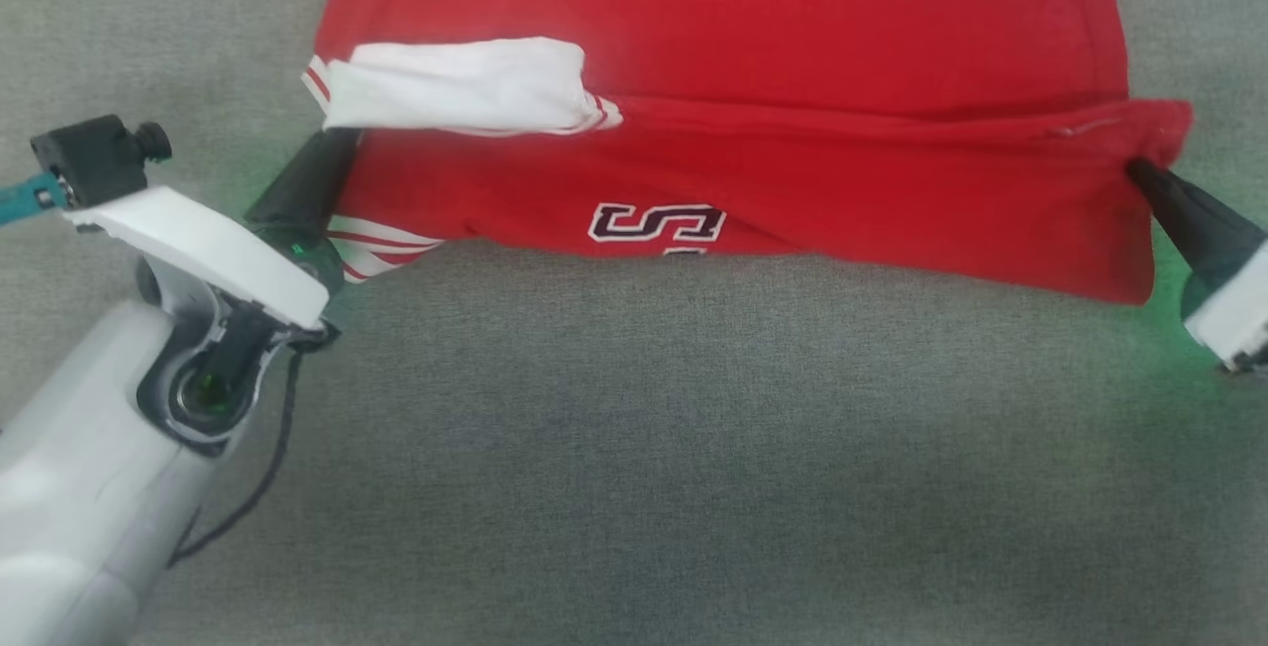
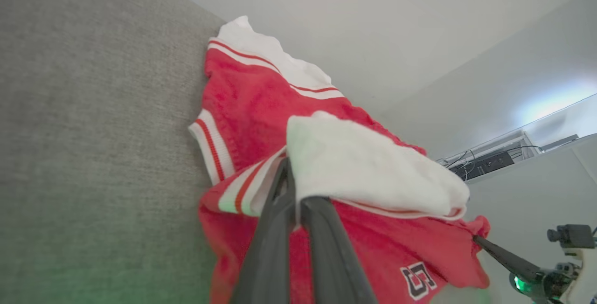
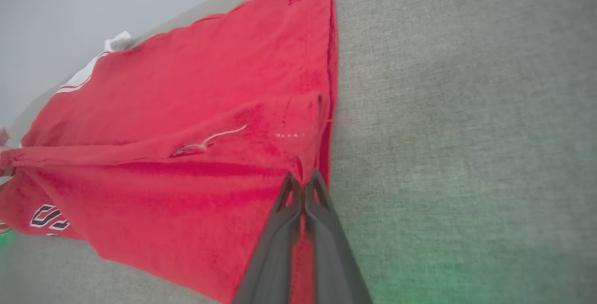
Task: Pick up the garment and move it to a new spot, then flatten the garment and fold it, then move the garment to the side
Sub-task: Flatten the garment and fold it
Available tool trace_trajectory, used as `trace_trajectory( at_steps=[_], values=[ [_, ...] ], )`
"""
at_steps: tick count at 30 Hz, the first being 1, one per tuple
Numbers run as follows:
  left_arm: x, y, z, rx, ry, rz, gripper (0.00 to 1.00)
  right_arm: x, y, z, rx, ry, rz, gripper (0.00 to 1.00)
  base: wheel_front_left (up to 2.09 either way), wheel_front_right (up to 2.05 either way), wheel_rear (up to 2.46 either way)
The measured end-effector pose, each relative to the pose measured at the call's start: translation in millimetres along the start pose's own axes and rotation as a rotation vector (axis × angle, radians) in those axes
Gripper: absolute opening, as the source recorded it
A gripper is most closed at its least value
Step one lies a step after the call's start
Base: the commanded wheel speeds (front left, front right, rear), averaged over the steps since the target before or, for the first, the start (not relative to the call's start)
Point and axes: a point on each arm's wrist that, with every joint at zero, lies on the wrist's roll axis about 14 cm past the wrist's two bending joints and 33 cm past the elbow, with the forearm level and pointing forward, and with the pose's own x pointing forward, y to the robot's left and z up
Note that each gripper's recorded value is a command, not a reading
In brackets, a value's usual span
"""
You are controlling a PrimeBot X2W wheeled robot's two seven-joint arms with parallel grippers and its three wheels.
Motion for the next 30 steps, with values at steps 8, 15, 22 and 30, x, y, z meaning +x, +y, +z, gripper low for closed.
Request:
trace_trajectory(
  at_steps=[8,15,22,30],
  values=[
    [13,16,-10,0.106,0.034,0.042,0.0,23,-2,-9,-0.042,0.023,-0.009,0.0,0.0,0.0,0.0],
    [9,21,-7,0.255,0.063,0.053,1.0,23,1,-2,-0.174,-0.014,-0.011,1.0,0.0,0.0,0.0],
    [-11,15,17,0.426,0.097,0.043,1.0,2,10,24,-0.264,-0.124,-0.002,1.0,0.0,0.0,0.0],
    [-43,-9,31,0.59,0.336,0.032,1.0,-32,29,53,-0.289,-0.248,0.035,1.0,0.0,0.0,0.0]
  ],
)
